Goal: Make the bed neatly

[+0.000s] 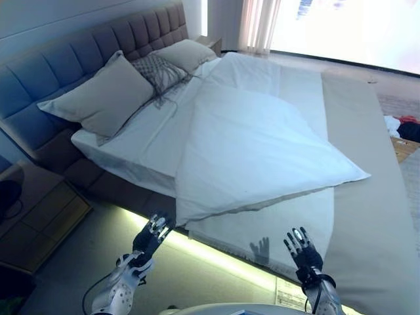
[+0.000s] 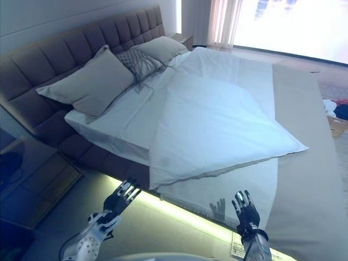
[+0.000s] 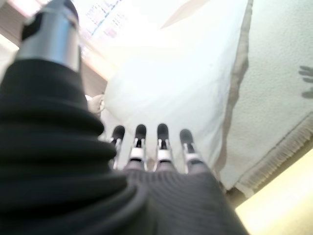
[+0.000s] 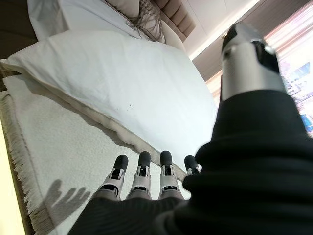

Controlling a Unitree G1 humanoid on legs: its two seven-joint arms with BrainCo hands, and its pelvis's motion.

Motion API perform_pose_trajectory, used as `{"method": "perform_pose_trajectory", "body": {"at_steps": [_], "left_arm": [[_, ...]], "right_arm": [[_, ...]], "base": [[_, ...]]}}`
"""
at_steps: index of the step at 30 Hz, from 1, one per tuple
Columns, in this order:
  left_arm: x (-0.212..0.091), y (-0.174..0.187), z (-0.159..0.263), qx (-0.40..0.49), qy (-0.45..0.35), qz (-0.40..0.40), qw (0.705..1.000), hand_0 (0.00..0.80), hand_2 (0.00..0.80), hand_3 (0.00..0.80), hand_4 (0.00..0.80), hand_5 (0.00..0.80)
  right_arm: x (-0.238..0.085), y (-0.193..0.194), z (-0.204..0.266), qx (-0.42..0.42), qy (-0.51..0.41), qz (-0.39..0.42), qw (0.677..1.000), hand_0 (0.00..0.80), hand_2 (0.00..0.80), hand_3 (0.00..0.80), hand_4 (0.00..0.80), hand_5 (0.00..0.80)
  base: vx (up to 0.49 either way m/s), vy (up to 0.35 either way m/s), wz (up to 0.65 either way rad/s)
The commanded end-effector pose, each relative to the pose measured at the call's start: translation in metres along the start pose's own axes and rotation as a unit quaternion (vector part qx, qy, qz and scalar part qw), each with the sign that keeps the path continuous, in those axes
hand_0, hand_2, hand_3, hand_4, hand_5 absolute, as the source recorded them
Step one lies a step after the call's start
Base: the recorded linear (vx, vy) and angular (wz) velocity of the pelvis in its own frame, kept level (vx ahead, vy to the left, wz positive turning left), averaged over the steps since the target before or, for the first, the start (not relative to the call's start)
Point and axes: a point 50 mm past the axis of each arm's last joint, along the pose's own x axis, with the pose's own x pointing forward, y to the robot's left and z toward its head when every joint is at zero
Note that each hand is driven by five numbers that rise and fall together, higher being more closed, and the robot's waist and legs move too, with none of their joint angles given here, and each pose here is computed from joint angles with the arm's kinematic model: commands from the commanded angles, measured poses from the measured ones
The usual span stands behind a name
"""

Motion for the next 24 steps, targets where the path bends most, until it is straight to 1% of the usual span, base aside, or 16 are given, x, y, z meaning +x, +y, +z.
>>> {"method": "perform_pose_trajectory", "body": {"at_steps": [1, 6, 11, 16, 24], "left_arm": [[0.005, -0.007, 0.021, 0.002, -0.049, -0.041, 0.998, 0.000, 0.000, 0.000, 0.000, 0.000], [0.001, -0.012, 0.014, -0.004, -0.036, -0.057, 0.998, 0.000, 0.000, 0.000, 0.000, 0.000], [0.002, -0.015, 0.016, 0.009, -0.037, -0.052, 0.998, 0.000, 0.000, 0.000, 0.000, 0.000], [-0.002, -0.003, 0.024, 0.029, -0.034, -0.027, 0.999, 0.000, 0.000, 0.000, 0.000, 0.000], [0.006, -0.001, 0.026, 0.007, -0.033, -0.013, 0.999, 0.000, 0.000, 0.000, 0.000, 0.000]], "right_arm": [[0.010, 0.019, 0.033, -0.028, -0.040, 0.055, 0.997, 0.000, 0.000, 0.000, 0.000, 0.000], [0.005, 0.019, 0.038, -0.027, -0.052, 0.065, 0.996, 0.000, 0.000, 0.000, 0.000, 0.000], [-0.005, 0.005, 0.025, 0.015, -0.043, 0.049, 0.998, 0.000, 0.000, 0.000, 0.000, 0.000], [-0.002, 0.017, 0.017, 0.027, -0.040, 0.065, 0.997, 0.000, 0.000, 0.000, 0.000, 0.000], [0.003, 0.019, 0.016, 0.025, -0.043, 0.053, 0.997, 0.000, 0.000, 0.000, 0.000, 0.000]], "base": [[-0.026, -0.044, 0.03], [0.015, 0.099, -0.09], [0.093, 0.176, -0.01], [0.060, 0.112, 0.04], [0.032, 0.093, 0.01]]}}
